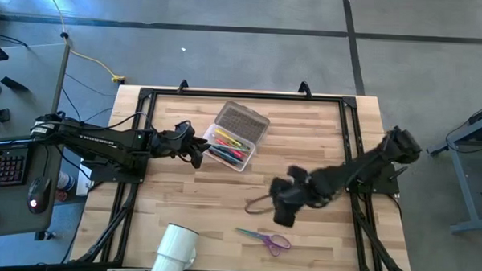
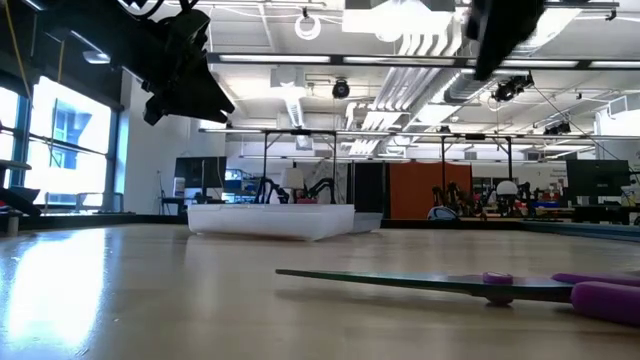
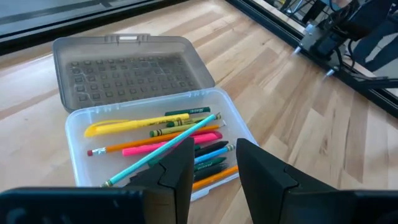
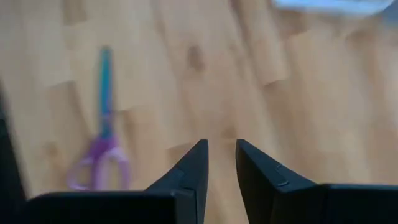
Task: Pick & place school supplies into a supply box
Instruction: Put the purple scissors into the supply box
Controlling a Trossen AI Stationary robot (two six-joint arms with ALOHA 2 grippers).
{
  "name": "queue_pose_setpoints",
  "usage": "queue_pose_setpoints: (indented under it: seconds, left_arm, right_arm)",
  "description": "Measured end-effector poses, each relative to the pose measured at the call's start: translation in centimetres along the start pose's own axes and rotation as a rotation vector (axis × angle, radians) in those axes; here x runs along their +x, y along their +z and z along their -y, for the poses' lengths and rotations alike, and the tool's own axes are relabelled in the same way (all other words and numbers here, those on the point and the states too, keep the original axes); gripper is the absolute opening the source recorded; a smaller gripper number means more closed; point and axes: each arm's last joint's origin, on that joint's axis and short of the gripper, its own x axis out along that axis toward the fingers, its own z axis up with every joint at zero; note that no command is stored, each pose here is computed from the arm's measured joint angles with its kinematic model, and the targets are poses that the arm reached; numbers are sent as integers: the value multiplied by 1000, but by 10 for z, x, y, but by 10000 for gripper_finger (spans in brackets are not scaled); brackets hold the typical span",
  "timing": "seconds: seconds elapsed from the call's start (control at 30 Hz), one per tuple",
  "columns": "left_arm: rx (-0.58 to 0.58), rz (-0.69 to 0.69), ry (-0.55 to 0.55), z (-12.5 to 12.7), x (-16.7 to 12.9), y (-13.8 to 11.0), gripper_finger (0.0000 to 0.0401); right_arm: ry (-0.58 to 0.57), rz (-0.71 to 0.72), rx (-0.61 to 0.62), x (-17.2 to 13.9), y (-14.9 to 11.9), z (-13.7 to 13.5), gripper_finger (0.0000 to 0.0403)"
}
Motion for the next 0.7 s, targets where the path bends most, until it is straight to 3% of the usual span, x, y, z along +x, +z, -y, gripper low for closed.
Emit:
queue_pose_setpoints:
  seconds: [0.13,0.33,0.57,0.7]
  left_arm:
    - [0,1,0,0,0,0,156]
    - [3,4,4,0,0,0,156]
    - [2,1,0,0,0,0,156]
    - [0,-12,-18,1,0,0,156]
  right_arm:
    - [106,61,46,16,-36,-14,66]
    - [184,51,-78,45,-74,-21,67]
    - [216,30,-92,49,-86,-25,67]
    - [319,5,-55,47,-85,-32,67]
